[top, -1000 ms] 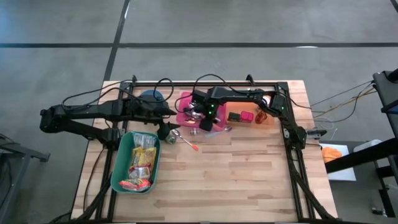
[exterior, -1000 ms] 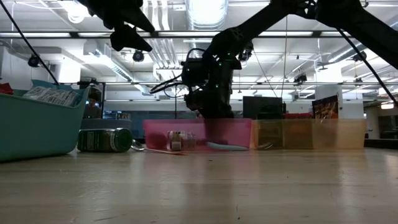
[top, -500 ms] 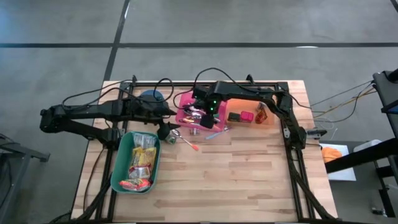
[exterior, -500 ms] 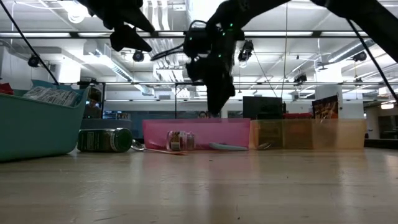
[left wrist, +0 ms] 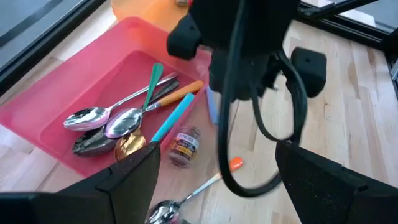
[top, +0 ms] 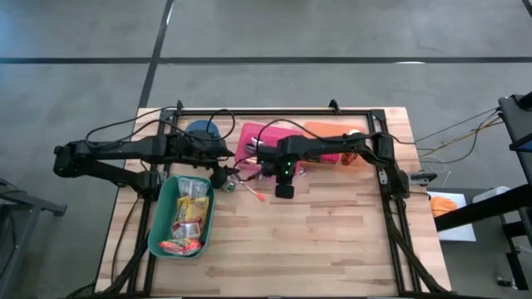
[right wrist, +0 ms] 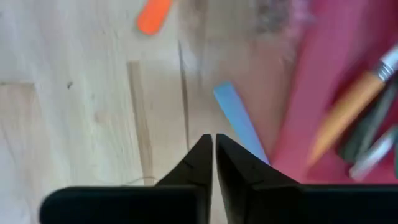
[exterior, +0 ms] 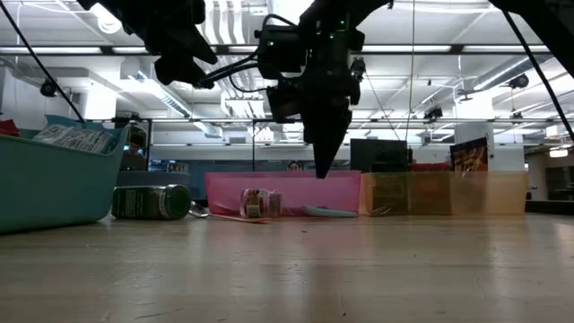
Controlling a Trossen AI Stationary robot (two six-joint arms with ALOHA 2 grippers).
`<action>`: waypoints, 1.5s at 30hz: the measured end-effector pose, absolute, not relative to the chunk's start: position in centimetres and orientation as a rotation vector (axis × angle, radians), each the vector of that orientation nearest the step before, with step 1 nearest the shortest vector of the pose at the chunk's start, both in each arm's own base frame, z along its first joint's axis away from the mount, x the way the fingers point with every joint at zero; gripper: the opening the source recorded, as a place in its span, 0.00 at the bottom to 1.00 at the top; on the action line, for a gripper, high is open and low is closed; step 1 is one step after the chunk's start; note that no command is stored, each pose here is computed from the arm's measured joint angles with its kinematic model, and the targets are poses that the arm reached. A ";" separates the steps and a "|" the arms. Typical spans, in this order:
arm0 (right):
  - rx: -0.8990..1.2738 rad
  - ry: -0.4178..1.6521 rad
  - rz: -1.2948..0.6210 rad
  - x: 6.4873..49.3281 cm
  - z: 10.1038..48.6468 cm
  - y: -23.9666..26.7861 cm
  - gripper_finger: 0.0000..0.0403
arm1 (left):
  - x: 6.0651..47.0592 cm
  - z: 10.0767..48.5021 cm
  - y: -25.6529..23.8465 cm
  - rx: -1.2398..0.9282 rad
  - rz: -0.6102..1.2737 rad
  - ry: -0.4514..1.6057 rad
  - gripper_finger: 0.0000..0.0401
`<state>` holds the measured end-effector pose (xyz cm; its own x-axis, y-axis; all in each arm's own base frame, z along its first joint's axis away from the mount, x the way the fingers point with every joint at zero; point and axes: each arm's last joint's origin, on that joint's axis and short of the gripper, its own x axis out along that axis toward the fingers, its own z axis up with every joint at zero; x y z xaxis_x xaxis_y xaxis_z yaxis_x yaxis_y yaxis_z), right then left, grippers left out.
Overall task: Pick & Place Food Item
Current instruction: Put the blue spoon into the pink bin
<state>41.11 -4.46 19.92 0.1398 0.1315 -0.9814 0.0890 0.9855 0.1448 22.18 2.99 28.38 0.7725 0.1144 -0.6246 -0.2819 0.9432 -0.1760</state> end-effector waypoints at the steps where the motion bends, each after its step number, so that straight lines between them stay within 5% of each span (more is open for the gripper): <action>1: 0.175 1.426 0.034 41.2 19.7 -4.3 0.04 | 22.2 28.3 3.0 -0.268 0.217 0.652 0.80; 13: 0.129 1.454 -0.187 40.3 18.3 -7.6 0.02 | 22.4 28.4 3.0 -0.266 0.213 0.615 0.80; 38: 0.157 1.558 0.001 38.7 16.2 -6.8 0.02 | 22.5 28.4 3.0 -0.266 0.213 0.612 0.80; 45: 0.237 1.540 0.088 38.8 16.2 -6.3 0.19 | 22.5 28.4 3.0 -0.266 0.213 0.612 0.80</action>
